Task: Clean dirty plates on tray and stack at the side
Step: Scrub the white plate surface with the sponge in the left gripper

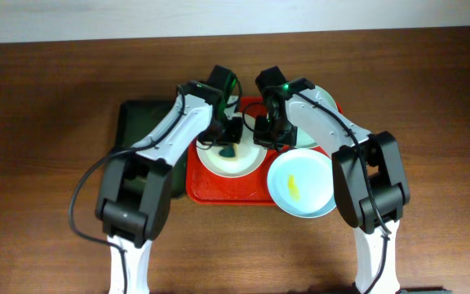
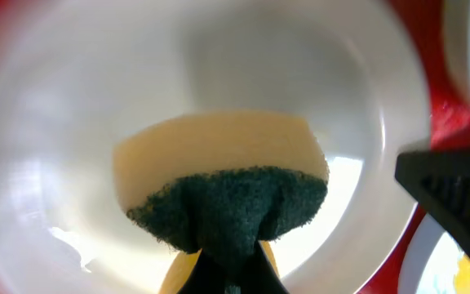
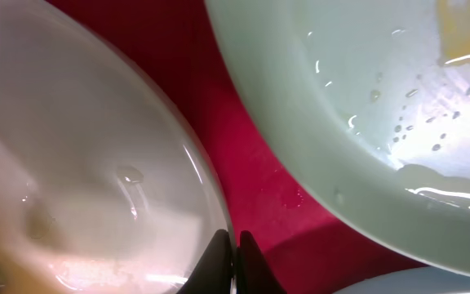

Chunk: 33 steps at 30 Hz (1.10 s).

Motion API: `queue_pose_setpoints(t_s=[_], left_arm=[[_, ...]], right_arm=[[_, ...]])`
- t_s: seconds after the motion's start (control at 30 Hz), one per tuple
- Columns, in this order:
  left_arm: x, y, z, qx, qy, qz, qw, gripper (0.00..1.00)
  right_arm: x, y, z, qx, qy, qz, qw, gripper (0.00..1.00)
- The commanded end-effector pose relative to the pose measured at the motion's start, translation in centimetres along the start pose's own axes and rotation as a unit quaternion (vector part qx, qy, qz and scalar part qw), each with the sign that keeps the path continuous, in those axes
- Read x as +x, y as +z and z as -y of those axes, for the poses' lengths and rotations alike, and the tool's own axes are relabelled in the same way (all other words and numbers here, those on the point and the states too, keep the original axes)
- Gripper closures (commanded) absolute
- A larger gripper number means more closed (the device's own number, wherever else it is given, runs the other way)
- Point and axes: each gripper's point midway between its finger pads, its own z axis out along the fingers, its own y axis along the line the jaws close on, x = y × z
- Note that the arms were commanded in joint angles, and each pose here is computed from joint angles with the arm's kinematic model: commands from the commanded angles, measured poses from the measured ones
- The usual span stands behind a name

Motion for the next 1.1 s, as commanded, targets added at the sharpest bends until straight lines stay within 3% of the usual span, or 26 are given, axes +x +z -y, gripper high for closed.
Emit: queue_pose_setpoints(t_s=[0.0, 0.5, 0.6, 0.67, 0.83, 1.07], left_arm=[[-2.8, -4.8, -1.5, -0.057, 0.006, 0.077, 0.995, 1.00], [-1.0, 3.5, -4.1, -0.092, -0.068, 0.000, 0.993, 1.00], [-0.2, 4.2, -1.5, -0.035, -0.059, -0.024, 0.997, 1.00], [0.4, 4.3, 1.5, 0.042, -0.029, -0.042, 0.998, 1.00], [1.0, 3.3, 6.1, 0.169, 0.015, -0.059, 0.984, 1.00], [-2.1, -0.8, 1.4, 0.072, -0.004, -0.002, 0.997, 1.00]], right_arm=[[0.2, -0.3, -1.1, -0.009, -0.007, 0.002, 1.000, 0.96], [0.2, -0.3, -1.1, -0.009, -0.007, 0.003, 1.000, 0.96], [0.2, -0.3, -1.1, -0.009, -0.008, 0.003, 1.000, 0.96], [0.2, -0.3, -1.1, -0.009, -0.008, 0.003, 1.000, 0.96], [0.1, -0.3, -1.1, -0.010, -0.008, 0.004, 1.000, 0.96], [0.1, -0.3, -1.1, -0.010, -0.008, 0.004, 1.000, 0.96]])
